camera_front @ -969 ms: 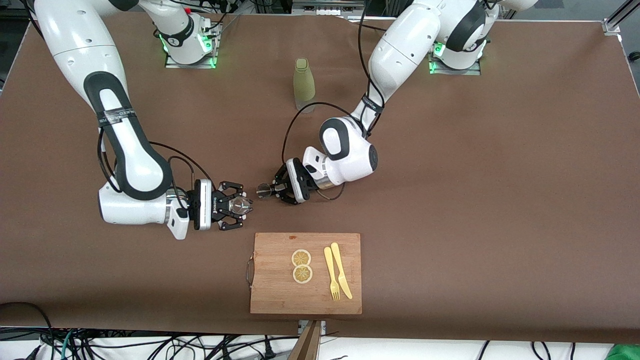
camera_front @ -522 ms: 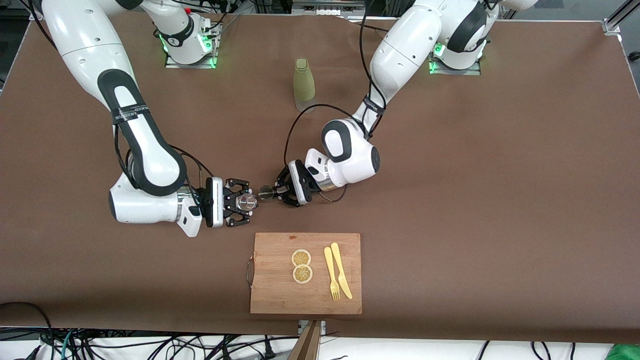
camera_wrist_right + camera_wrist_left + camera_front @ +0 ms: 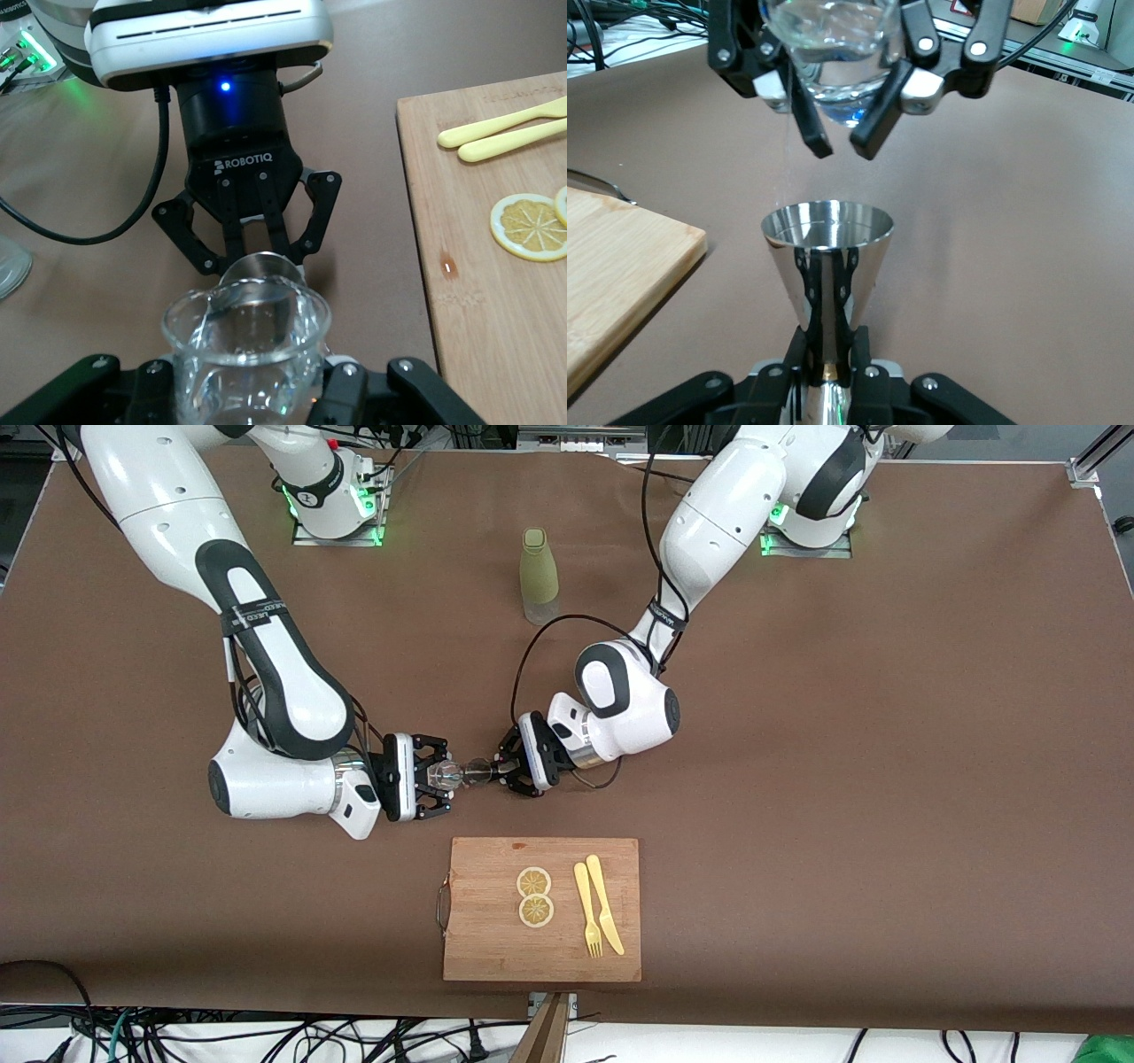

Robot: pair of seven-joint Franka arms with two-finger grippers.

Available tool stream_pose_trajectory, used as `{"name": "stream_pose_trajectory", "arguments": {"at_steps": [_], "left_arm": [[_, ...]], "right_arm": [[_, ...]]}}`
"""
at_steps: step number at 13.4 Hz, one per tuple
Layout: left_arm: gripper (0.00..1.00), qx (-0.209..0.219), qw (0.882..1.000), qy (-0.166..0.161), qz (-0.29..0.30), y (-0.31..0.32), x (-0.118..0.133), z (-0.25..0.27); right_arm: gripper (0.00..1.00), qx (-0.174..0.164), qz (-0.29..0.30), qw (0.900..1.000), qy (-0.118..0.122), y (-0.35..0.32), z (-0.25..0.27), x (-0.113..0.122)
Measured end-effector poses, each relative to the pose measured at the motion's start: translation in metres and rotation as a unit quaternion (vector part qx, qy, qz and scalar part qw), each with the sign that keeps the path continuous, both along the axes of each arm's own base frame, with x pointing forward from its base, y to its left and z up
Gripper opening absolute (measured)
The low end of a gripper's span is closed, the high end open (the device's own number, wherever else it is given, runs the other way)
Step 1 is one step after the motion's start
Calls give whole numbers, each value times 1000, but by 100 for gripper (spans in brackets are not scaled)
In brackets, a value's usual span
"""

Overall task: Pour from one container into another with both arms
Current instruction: 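Tilt the beaker with the right gripper, pouring water into the jigger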

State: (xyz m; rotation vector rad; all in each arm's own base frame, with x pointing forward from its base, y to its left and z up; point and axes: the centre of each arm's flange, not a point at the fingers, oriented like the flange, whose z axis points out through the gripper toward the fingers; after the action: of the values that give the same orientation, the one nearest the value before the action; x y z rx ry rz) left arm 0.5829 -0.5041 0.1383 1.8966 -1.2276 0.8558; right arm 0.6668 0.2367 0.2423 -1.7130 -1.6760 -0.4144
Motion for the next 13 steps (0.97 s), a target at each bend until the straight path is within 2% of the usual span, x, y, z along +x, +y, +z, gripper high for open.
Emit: {"name": "stream_pose_trajectory", "arguments": {"at_steps": [5, 13], "left_arm": [[21, 6, 1000, -8, -7, 6, -2, 1], [21, 10, 1000, -7, -7, 10, -4, 2]], "right_arm": [[23, -38, 16, 999, 5, 19, 9, -8], [23, -49, 19, 999, -6, 29, 12, -9]]}}
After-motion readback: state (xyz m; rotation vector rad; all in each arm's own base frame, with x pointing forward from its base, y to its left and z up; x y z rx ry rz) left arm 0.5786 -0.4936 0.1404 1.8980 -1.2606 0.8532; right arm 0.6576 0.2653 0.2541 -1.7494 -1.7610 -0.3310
